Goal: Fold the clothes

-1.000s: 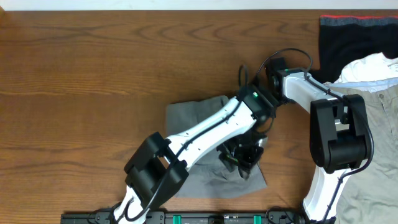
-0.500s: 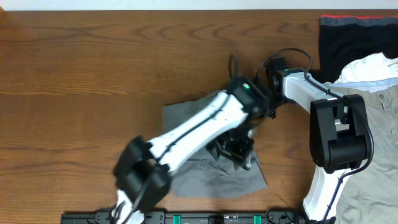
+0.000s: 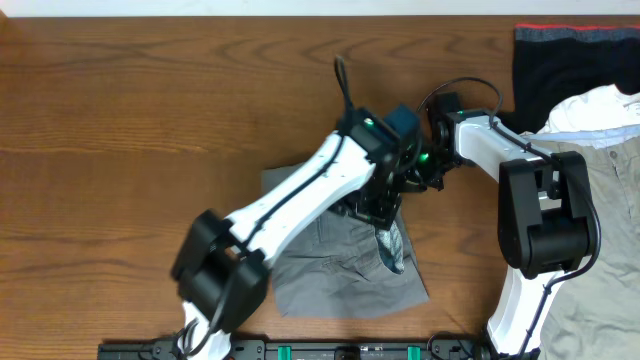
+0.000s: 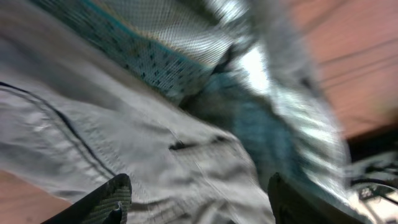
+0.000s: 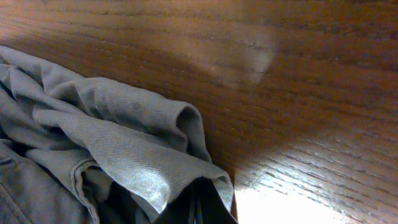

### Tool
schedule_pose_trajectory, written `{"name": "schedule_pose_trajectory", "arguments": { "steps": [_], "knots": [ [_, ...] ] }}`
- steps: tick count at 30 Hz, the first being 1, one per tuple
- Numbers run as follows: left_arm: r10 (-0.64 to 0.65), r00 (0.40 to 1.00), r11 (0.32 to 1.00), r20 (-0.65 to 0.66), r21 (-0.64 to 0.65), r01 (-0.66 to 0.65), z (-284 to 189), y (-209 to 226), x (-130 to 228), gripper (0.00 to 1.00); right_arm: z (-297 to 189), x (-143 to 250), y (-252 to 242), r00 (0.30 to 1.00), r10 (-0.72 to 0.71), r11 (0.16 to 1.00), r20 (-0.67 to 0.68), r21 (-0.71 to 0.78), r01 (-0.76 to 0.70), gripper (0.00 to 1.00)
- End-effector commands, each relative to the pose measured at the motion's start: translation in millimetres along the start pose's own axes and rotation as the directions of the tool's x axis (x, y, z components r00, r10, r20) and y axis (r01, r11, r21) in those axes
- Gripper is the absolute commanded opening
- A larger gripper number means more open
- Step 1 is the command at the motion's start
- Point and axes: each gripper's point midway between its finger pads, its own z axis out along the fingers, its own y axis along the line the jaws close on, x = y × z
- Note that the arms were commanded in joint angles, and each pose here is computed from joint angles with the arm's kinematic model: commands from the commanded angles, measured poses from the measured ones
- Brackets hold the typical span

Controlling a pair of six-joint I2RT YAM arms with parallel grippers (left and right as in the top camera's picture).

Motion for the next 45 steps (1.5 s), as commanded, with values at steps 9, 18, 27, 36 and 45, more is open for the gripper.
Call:
{"name": "schedule_pose_trajectory", "arguments": {
  "steps": [9, 18, 27, 36, 45],
  "knots": [
    [0.076, 0.98, 0.996, -0.187, 0.057, -0.066, 21, -36, 48, 0.06, 26, 12, -48, 0.997, 0.062, 0.982, -0.05, 0.182, -0.052, 0.01],
    [0.164, 0.967, 0.982, -0.197, -0.055, -0.178, 27, -40, 65, 0.1, 26, 10, -48, 0.997, 0.062, 0.982, -0.046, 0.181, -0.053, 0.01],
    [0.057, 0.994, 0.998, -0.09, -0.025, -0.059, -11, -15, 50, 0.57, 21, 9, -48, 0.996, 0.083, 0.984, -0.041, 0.162, -0.076, 0.2],
    [-0.108, 0.981, 0.994, 0.16, 0.036, 0.104, -74, 54, 17, 0.83, -39, -7, -23, 0.994, -0.006, 0.992, 0.106, 0.125, -0.007, 0.28],
    [0.065, 0.923, 0.995, 0.378, 0.047, -0.09, -78, 54, -56, 0.98, -99, -12, 16, 0.952, -0.114, 0.99, 0.283, 0.113, 0.085, 0.38]
  ]
}}
